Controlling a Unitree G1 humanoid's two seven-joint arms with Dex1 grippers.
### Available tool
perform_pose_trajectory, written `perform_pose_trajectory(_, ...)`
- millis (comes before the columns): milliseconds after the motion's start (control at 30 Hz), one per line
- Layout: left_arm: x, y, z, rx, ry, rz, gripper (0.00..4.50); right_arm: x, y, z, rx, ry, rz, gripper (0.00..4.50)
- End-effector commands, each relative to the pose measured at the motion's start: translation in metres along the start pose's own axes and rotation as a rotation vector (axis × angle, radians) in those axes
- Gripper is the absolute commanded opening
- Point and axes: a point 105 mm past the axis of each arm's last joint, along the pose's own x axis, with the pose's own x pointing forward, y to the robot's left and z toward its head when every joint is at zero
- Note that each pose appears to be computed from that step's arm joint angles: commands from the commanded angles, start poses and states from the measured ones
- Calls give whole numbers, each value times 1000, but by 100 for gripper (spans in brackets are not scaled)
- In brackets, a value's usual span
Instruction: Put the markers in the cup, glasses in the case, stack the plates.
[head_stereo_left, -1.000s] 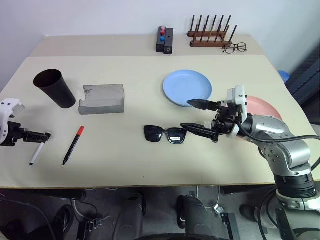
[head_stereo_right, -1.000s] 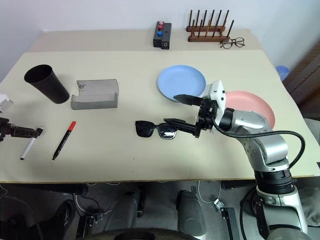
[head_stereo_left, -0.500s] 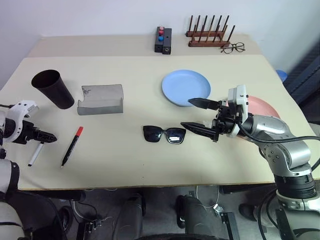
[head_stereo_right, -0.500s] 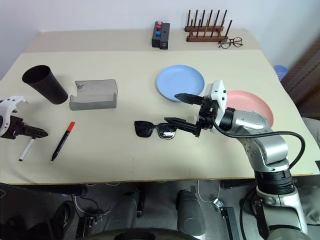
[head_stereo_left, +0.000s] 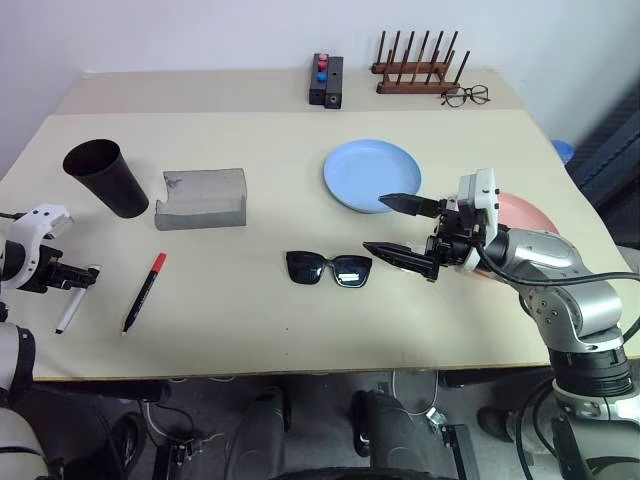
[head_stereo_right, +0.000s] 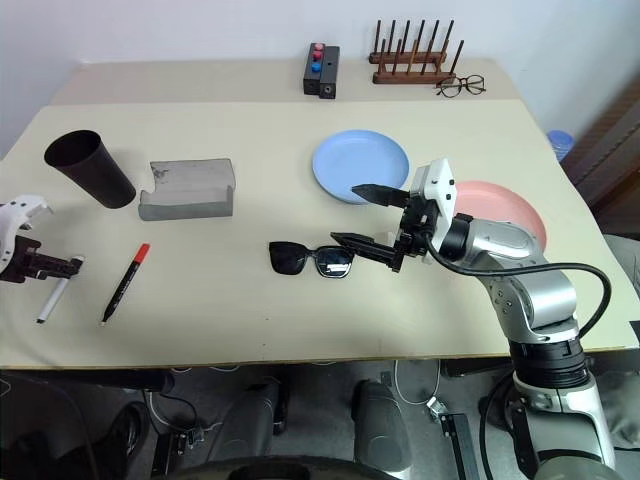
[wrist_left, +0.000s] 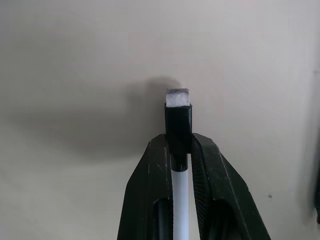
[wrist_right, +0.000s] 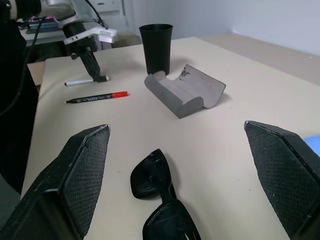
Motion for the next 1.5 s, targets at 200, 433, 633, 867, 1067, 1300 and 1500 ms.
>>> perform_pose_trajectory(200, -55, -35, 39, 186, -387, -153, 4, 2, -4, 13, -64, -45, -8, 441)
perform_pose_trajectory(433, -89, -61, 64, 334, -924, -192, 4, 4, -9, 17, -80, -61, -6, 441)
perform_pose_trajectory(633, -120, -56, 103, 274, -1287, -82, 4, 5, -11, 19, -86, -68, -8, 441)
perform_pose_trajectory(867, -148, -29, 128, 287, -1568, 133, 4, 6, -12, 21, -94, -78, -25, 441)
perform_pose_trajectory(1067, -141, -10, 138, 238, -1621, 272, 4, 5, -9, 21, -95, -82, -39, 441)
perform_pose_trajectory(1300, -101, -7, 133, 108, -1608, 184, 4, 1, -8, 22, -89, -79, -66, 441)
perform_pose_trajectory(1500, -86, -5, 126, 34, -1625, 131, 4, -4, -6, 36, -44, -183, -71, 441)
